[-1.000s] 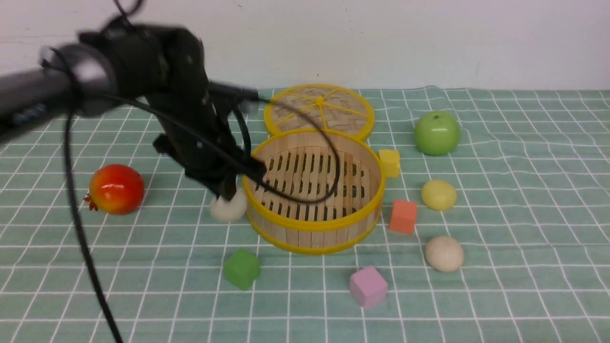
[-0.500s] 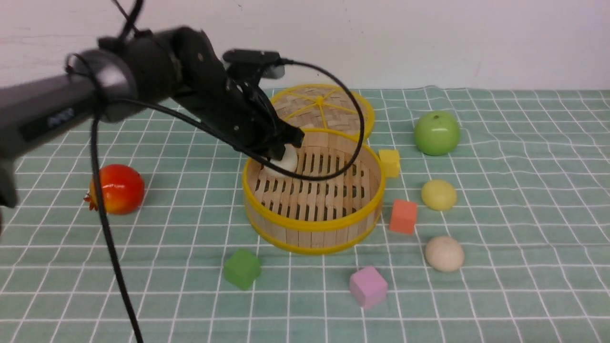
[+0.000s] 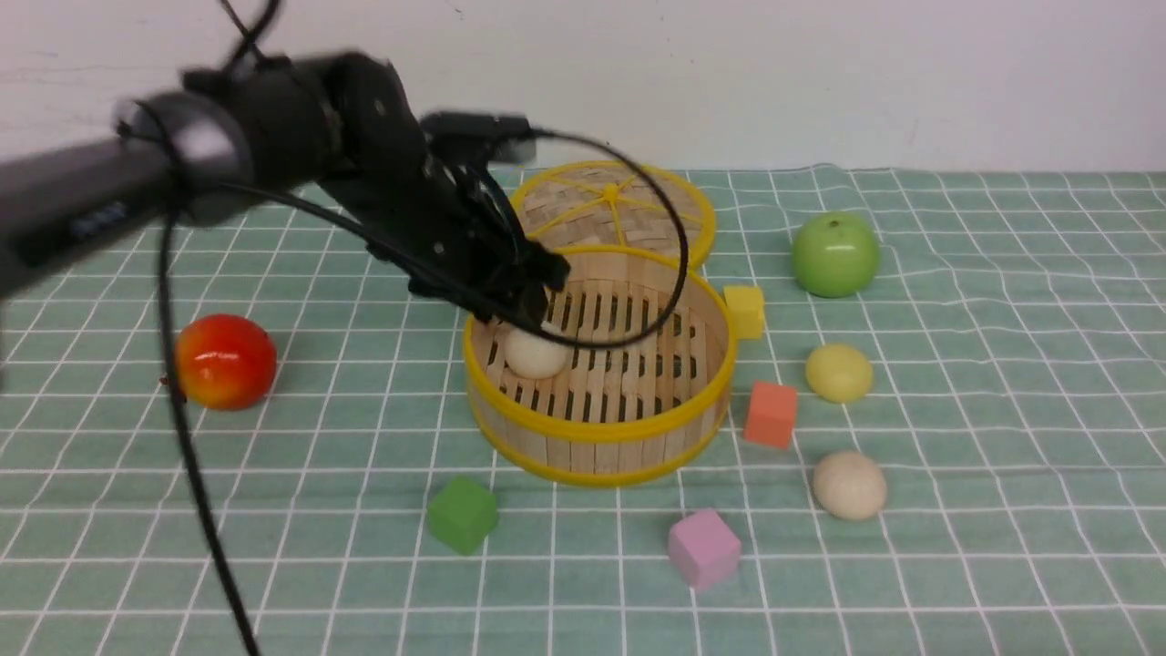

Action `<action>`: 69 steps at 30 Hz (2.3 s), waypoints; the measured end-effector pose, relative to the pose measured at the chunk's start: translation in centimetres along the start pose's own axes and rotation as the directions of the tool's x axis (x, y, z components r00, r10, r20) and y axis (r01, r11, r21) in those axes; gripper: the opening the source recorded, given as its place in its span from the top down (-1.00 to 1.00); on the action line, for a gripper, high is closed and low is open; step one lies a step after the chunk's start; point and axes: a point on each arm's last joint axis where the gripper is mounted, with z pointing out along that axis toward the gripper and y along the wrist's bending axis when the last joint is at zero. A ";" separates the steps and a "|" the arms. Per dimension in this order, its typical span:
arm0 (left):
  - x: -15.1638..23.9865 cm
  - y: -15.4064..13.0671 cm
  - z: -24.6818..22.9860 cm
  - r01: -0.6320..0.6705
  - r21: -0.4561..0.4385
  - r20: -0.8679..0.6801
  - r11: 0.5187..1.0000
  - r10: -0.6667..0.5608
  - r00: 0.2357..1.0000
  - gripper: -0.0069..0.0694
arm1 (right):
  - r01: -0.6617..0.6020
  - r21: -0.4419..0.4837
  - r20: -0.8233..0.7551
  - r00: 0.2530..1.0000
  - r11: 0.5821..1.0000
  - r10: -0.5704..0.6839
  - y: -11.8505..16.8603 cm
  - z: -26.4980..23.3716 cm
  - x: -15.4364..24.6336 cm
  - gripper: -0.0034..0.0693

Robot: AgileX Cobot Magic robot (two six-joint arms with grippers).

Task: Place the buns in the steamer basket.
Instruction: Use the right arm to grab a steamed stuffed bun

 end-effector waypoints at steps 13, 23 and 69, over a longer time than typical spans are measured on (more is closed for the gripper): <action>9.3 -4.2 -24.3 -0.050 -0.003 0.406 0.999 0.046 0.913 0.86 | 0.000 0.000 0.000 1.000 1.000 0.000 0.0 0.0 0.0 0.25; 27.1 -3.2 -24.5 0.019 0.033 0.748 0.999 -0.037 0.663 0.86 | 0.000 0.000 0.000 1.000 1.000 0.000 0.0 0.0 0.0 0.25; 32.8 -2.5 -22.6 0.012 0.041 0.832 0.999 -0.041 0.553 0.86 | 0.053 -0.242 -0.688 0.695 0.969 -0.210 7.8 7.7 -14.5 0.57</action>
